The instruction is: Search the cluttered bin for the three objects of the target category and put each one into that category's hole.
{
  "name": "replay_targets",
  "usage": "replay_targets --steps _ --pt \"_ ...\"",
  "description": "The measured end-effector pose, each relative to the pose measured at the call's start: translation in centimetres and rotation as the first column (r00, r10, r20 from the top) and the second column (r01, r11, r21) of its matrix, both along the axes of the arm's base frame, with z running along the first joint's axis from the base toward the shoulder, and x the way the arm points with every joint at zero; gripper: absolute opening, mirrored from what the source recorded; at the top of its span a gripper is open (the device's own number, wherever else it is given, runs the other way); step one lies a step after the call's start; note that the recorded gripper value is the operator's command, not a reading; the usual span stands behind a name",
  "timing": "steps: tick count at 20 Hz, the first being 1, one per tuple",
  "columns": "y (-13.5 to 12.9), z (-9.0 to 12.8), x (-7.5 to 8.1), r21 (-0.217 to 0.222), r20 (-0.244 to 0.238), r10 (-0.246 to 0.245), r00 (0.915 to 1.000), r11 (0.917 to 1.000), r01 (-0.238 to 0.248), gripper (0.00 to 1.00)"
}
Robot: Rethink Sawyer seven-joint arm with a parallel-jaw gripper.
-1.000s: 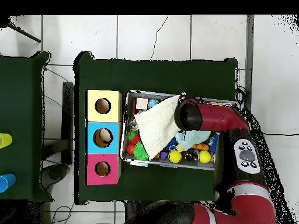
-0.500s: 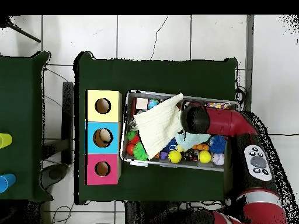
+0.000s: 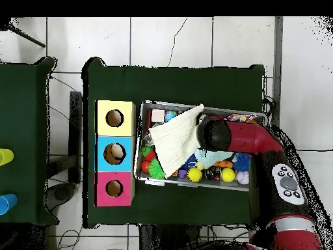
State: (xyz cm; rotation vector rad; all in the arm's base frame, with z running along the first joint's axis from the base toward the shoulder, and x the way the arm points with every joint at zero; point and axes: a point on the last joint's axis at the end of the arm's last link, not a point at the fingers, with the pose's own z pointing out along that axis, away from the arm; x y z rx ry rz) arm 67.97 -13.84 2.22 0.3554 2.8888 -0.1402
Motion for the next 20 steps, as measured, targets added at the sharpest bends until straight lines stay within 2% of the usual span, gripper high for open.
replay_targets --steps 6,14,20 --pt "2.2 -0.2 0.1 0.05 0.002 0.016 0.9999 0.9986 -0.017 1.0" --pt "3.6 -1.9 -0.6 0.077 -0.017 0.027 0.9995 0.9967 -0.026 1.0" --pt "4.3 -2.8 -0.3 0.077 0.02 0.038 0.9991 0.9963 -0.039 1.0"
